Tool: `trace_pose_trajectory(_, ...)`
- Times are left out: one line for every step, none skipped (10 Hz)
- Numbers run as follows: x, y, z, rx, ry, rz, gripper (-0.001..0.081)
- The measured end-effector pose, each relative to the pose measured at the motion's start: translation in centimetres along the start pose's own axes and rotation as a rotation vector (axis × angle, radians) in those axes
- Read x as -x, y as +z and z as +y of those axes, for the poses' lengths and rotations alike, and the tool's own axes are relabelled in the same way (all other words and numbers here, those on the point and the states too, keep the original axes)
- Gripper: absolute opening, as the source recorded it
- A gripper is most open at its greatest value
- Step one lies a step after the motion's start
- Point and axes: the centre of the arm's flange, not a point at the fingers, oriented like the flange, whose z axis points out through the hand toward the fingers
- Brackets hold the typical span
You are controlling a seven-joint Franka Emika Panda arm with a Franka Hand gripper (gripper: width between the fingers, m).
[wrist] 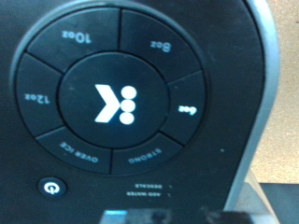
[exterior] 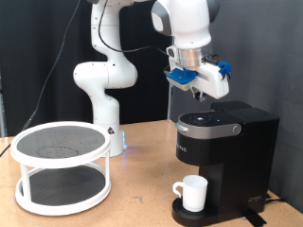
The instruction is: Make a cup of coffee with the keurig machine
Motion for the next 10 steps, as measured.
trace_pose_trajectory(0.1, 0.3, -0.4, -0.008, 0.007, -0.007, 0.0000)
trace_pose_trajectory(0.2, 0.7, -0.9, -0.011, 0.014, -0.007, 0.0000)
trace_pose_trajectory(0.2, 1.4, -1.3, -0.005, 0.018, 0.004, 0.0000)
trace_pose_trajectory(0.1, 2.0, -1.8, 0.001, 0.019, 0.017, 0.0000)
trace_pose_trajectory(0.1, 2.7, -2.1, 0.007, 0.018, 0.032, 0.0000)
trace_pose_trajectory(0.1, 3.2, -2.3, 0.010, 0.015, 0.044, 0.0000)
trace_pose_trajectory(0.1, 3.8, -2.5, 0.013, 0.012, 0.055, 0.0000)
trace_pose_trajectory(0.3, 3.8, -2.5, 0.011, 0.009, 0.056, 0.0000)
trace_pose_trajectory(0.3, 3.8, -2.5, 0.008, 0.006, 0.058, 0.0000)
trace_pose_trajectory(0.3, 3.8, -2.4, 0.007, 0.005, 0.060, 0.0000)
